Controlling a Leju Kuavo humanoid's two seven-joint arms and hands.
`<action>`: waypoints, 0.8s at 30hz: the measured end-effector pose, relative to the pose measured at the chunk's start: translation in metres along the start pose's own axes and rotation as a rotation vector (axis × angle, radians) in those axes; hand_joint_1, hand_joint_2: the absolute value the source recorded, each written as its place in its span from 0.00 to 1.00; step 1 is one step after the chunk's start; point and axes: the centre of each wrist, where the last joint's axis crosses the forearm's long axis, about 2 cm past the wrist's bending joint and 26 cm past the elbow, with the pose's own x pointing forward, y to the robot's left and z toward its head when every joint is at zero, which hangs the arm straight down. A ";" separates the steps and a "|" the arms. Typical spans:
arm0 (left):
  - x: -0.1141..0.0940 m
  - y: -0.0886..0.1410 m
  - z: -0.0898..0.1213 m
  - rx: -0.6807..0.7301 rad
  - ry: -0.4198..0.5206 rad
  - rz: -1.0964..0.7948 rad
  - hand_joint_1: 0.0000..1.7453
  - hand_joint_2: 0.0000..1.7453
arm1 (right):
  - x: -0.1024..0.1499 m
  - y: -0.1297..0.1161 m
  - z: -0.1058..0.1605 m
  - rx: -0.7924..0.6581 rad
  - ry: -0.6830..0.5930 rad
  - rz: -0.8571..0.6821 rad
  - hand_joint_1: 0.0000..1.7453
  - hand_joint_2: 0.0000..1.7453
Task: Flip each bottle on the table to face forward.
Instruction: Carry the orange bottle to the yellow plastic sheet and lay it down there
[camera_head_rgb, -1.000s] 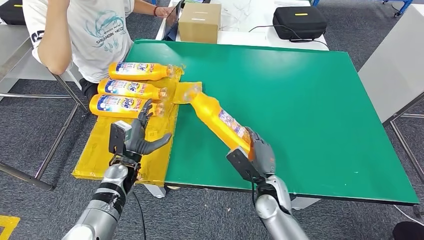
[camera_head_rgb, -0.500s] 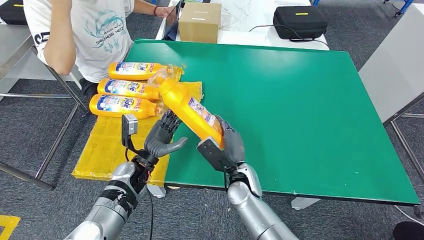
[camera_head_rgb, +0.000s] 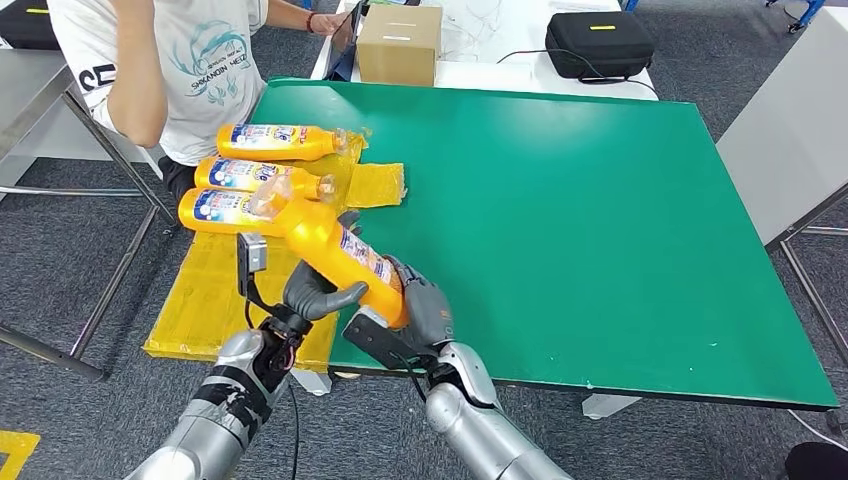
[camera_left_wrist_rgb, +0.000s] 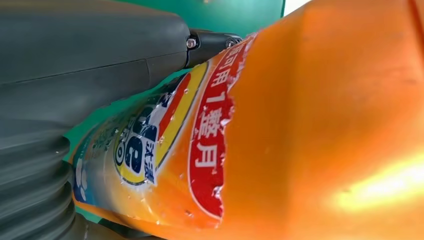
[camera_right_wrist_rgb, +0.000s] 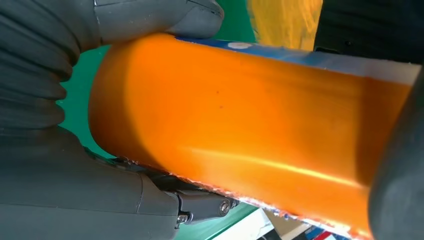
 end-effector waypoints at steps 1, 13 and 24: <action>-0.001 0.000 0.002 0.003 0.002 0.001 0.00 1.00 | 0.000 0.001 0.000 0.008 0.000 0.007 1.00 1.00; -0.003 0.001 0.009 0.029 -0.013 0.026 1.00 1.00 | -0.001 0.010 0.003 0.075 0.030 0.054 0.00 1.00; 0.022 0.001 0.002 0.076 -0.145 0.003 1.00 1.00 | -0.012 0.013 0.013 0.053 0.093 0.008 0.00 1.00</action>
